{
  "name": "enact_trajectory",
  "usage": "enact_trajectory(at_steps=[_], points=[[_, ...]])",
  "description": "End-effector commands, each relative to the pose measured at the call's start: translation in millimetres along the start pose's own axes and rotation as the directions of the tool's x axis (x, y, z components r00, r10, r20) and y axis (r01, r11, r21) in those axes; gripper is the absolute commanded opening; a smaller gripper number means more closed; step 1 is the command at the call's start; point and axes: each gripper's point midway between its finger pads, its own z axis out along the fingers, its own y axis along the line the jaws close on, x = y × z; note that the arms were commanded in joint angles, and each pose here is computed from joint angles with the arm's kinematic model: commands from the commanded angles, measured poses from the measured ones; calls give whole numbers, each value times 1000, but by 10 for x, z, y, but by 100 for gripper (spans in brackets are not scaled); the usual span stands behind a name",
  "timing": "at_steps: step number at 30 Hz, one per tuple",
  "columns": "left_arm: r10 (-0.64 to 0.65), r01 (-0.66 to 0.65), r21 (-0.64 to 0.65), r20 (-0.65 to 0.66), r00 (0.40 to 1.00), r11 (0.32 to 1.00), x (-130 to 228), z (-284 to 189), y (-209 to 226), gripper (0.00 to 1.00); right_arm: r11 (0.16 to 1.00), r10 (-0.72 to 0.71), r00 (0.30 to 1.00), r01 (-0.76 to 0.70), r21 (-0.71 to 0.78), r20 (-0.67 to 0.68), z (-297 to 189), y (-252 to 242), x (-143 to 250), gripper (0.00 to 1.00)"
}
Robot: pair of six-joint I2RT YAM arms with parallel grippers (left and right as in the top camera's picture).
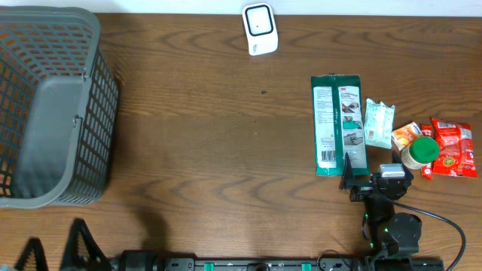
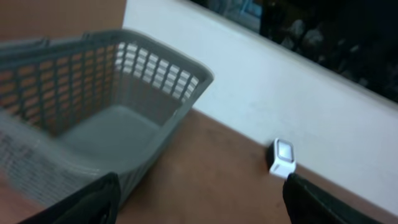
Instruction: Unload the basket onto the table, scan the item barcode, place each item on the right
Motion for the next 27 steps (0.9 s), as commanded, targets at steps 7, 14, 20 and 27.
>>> enact_trajectory(at_steps=[7, 14, 20, 27], points=[[-19, 14, 49, 105, 994, 999, 281, 153, 78, 84, 1000, -9, 1000, 9, 6, 0, -2, -17, 3, 99], [-99, 24, 239, 306, 947, 971, -33, 459, -300, 84, 1000, -9, 1000, 9, 6, 0, -2, -17, 3, 99], [-176, -44, 435, 453, 874, 900, -117, 702, -646, 84, 1000, -9, 1000, 9, 6, 0, -2, -18, 4, 99], [-217, -61, 493, 486, 846, 868, 274, 1071, -632, 84, 1000, -9, 1000, 9, 6, 0, -2, -17, 4, 99]])
